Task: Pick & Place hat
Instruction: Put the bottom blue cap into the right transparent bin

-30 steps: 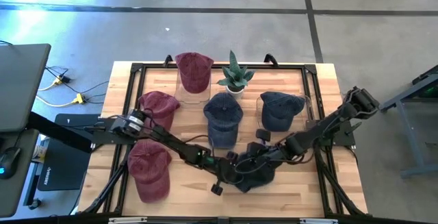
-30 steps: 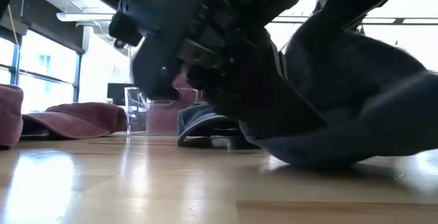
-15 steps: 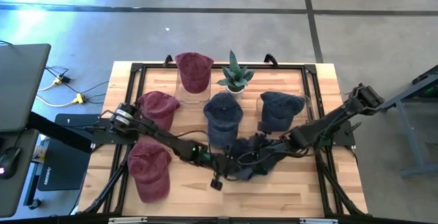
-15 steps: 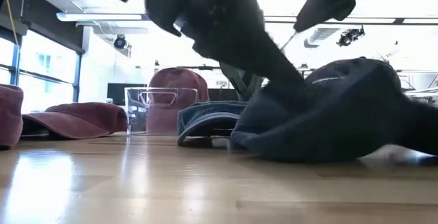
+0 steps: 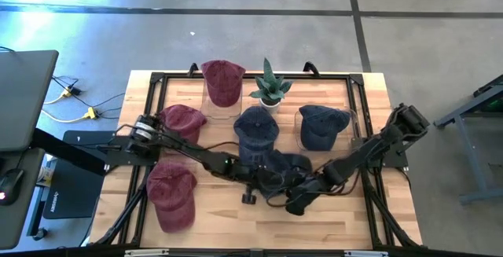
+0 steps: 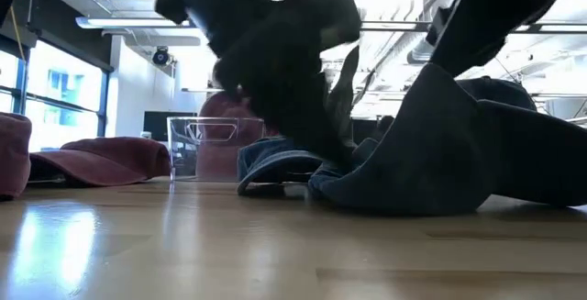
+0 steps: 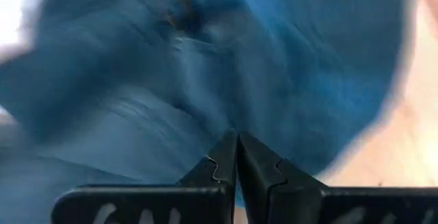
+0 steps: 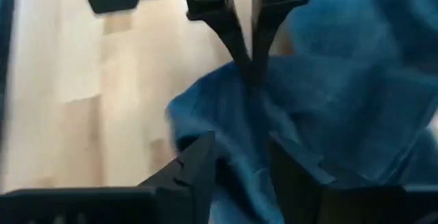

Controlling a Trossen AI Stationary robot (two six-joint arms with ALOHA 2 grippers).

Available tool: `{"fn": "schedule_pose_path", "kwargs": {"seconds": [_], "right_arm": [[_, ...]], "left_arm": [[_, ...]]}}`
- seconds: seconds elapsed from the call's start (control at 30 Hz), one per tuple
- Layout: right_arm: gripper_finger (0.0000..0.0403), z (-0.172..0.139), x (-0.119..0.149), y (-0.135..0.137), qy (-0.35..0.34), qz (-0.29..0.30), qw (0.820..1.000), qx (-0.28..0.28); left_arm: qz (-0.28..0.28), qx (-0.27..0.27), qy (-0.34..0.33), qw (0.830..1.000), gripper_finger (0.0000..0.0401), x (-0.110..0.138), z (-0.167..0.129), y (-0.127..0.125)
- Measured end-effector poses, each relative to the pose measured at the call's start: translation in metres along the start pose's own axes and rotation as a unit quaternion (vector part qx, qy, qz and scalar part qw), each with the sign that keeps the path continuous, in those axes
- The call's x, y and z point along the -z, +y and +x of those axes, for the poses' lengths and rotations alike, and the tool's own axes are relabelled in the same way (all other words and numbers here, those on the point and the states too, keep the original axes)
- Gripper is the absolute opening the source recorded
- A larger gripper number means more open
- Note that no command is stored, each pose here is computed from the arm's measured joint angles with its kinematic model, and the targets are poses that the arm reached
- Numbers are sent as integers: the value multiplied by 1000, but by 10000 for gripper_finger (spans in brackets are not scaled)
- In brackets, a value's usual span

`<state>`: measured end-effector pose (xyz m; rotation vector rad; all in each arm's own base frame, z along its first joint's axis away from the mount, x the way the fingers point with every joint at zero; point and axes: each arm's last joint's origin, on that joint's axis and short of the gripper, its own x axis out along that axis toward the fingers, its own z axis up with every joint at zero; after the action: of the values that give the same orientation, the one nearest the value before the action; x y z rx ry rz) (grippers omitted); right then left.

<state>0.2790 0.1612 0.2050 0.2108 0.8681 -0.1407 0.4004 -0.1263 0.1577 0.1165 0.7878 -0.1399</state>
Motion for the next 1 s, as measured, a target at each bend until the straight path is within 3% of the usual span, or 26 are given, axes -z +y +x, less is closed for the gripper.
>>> {"fn": "schedule_pose_path", "kwargs": {"seconds": [0.13, 0.23, 0.3, 0.37, 0.5, 0.63, 0.7, 0.8, 1.0], "right_arm": [[91, -23, -3, 5, -2, 19, 998, -51], [73, -42, 0, 13, -18, 11, 997, -81], [63, -52, 5, 20, -26, -8, 995, -99], [53, -56, 11, 28, -36, -24, 993, -107], [36, -47, 25, 40, -25, -30, 995, -95], [17, -21, 36, 44, 3, -32, 997, -72], [7, -5, 38, 40, 25, -27, 998, -51], [3, 7, 37, 31, 71, -3, 996, -51], [2, 2, 48, 22, 209, 46, 975, -65]], "left_arm": [[-8, 92, -110, 990, 7, -9, 24, -13], [-6, 179, -209, 961, 7, -21, 42, -20], [5, 234, -212, 949, 7, -26, 44, -22], [2, 247, -194, 949, 7, -32, 43, -25], [6, 188, -121, 975, 7, -33, 30, -22], [9, 36, -96, 995, 7, -31, 27, -10], [12, -13, -76, 997, 7, -25, 31, -4], [14, -33, -70, 997, 7, -26, 31, 7], [-4, -47, 20, 999, 7, -9, 33, 22]]}}
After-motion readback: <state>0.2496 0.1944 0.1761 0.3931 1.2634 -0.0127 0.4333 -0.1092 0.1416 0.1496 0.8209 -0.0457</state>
